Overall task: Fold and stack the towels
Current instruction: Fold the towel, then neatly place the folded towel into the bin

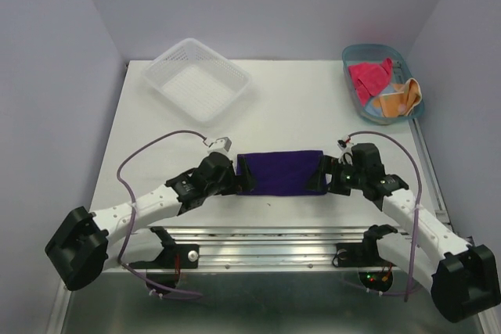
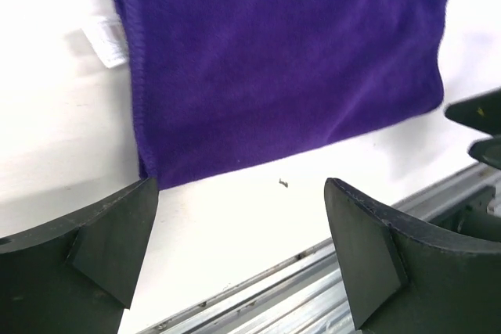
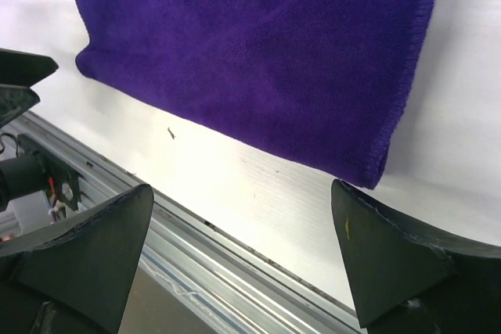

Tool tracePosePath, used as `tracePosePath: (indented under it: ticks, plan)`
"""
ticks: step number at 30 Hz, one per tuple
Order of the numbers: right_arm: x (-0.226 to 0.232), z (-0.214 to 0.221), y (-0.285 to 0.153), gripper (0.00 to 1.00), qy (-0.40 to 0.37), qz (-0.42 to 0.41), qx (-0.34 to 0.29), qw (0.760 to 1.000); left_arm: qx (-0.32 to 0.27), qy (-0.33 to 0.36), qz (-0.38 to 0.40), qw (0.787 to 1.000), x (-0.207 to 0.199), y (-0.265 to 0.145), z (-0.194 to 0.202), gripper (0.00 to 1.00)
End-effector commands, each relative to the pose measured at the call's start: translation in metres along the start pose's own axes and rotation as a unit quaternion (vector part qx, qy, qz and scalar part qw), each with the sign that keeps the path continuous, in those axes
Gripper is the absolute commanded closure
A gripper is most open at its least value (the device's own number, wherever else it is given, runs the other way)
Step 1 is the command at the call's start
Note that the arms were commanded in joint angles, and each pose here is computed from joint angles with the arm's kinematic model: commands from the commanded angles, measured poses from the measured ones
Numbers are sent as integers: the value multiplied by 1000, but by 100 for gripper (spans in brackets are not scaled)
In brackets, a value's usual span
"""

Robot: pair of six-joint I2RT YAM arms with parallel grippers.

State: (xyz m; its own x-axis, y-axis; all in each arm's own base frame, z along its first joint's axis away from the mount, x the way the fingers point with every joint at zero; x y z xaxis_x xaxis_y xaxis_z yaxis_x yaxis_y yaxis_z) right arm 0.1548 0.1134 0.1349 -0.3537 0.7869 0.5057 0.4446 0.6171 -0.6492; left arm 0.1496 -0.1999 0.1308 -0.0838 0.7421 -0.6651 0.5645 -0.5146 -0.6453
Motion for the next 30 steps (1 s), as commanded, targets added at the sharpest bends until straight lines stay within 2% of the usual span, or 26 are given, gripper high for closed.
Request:
tracePosePath:
  ticks: [1, 5, 8, 12, 21, 27, 29, 30]
  plan:
    - [9, -28, -18, 0, -20, 32, -53, 998, -75, -21, -47, 996, -5, 0, -30, 1]
    - [8, -40, -27, 0, -30, 73, -85, 993, -86, -23, -75, 993, -1, 16, -54, 1]
    - [6, -43, -27, 0, -30, 85, -87, 992, -79, -4, -88, 993, -7, 30, -62, 1]
    - [3, -40, -20, 0, -28, 82, -63, 994, -54, 22, -100, 993, -8, 48, -61, 2]
    - [-1, -41, -16, 0, -41, 91, -49, 994, 7, 62, -154, 986, 9, 73, -31, 16]
    - [-3, -41, -16, 0, -44, 99, -49, 993, 42, 90, -220, 970, 20, 94, -15, 41]
    - [-3, -41, -16, 0, -43, 100, -51, 993, 36, 91, -231, 968, 21, 98, -17, 55]
    - [-3, -41, -17, 0, -44, 101, -52, 993, 31, 96, -248, 964, 25, 99, -17, 67]
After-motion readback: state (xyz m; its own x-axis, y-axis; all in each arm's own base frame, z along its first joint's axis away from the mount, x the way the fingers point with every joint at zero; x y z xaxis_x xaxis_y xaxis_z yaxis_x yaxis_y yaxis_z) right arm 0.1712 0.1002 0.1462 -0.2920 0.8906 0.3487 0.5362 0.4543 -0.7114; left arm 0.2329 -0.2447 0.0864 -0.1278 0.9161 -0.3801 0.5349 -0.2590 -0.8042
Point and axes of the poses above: each gripper's point midway between its finger pads, its own y axis out along the fingers, its own x axis along the line the jaws close on, z = x × y, the point moved 8 cm from there along -y, back along the fingers, and after that the axes turned 15 degrees about -y, right-handed, at the moved point
